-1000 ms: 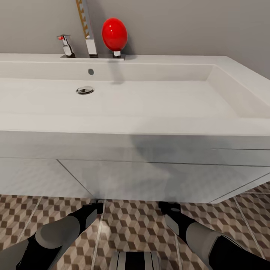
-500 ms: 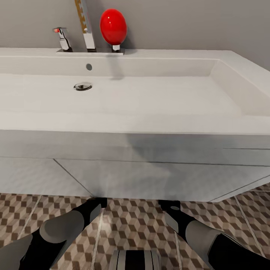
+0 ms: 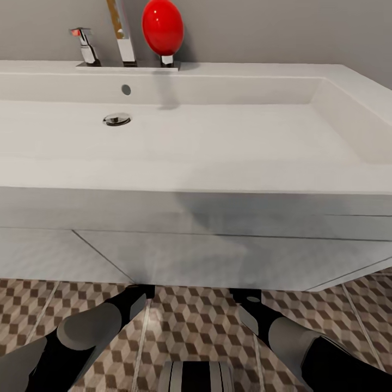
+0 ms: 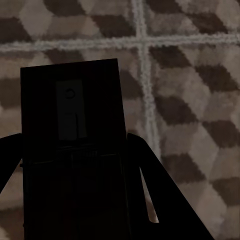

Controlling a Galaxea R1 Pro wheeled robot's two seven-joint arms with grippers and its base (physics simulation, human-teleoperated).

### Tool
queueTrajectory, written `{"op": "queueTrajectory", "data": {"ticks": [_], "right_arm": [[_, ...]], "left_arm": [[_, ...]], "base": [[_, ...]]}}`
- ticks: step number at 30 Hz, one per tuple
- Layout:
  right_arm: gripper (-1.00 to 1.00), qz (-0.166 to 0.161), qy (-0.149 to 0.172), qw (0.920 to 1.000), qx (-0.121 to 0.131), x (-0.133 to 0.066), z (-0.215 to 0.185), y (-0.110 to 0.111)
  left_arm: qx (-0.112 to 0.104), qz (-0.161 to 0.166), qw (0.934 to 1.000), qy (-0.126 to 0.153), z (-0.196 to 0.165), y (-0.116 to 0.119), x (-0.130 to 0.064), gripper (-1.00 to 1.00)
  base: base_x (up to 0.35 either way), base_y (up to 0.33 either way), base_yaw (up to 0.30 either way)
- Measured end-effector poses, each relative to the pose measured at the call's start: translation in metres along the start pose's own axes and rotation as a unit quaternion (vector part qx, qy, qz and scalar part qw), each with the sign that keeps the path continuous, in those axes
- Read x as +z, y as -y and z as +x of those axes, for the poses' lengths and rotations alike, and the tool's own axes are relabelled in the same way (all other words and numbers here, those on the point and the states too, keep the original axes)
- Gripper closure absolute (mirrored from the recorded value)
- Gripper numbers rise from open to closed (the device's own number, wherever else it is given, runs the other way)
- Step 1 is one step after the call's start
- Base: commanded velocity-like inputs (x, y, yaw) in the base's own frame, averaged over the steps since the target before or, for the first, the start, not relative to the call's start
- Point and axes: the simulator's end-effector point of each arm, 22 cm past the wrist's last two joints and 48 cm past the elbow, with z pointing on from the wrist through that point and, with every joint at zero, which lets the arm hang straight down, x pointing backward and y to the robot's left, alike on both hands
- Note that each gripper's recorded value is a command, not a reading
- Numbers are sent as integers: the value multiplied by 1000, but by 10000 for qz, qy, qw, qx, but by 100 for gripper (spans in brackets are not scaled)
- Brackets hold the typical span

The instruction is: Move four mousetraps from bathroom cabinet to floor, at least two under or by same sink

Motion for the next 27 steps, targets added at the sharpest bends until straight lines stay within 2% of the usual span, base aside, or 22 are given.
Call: {"op": "queueTrajectory", "data": {"ticks": [19, 27], "right_arm": [[100, -28, 100, 9999, -30, 12, -21, -5], [100, -98, 242, 9990, -365, 15, -28, -11]], "left_arm": [[28, -41, 10000, -29, 1, -5, 11, 100], [35, -57, 10000, -52, 2, -6, 15, 100]], "base": [[0, 0, 0], [0, 0, 0]]}}
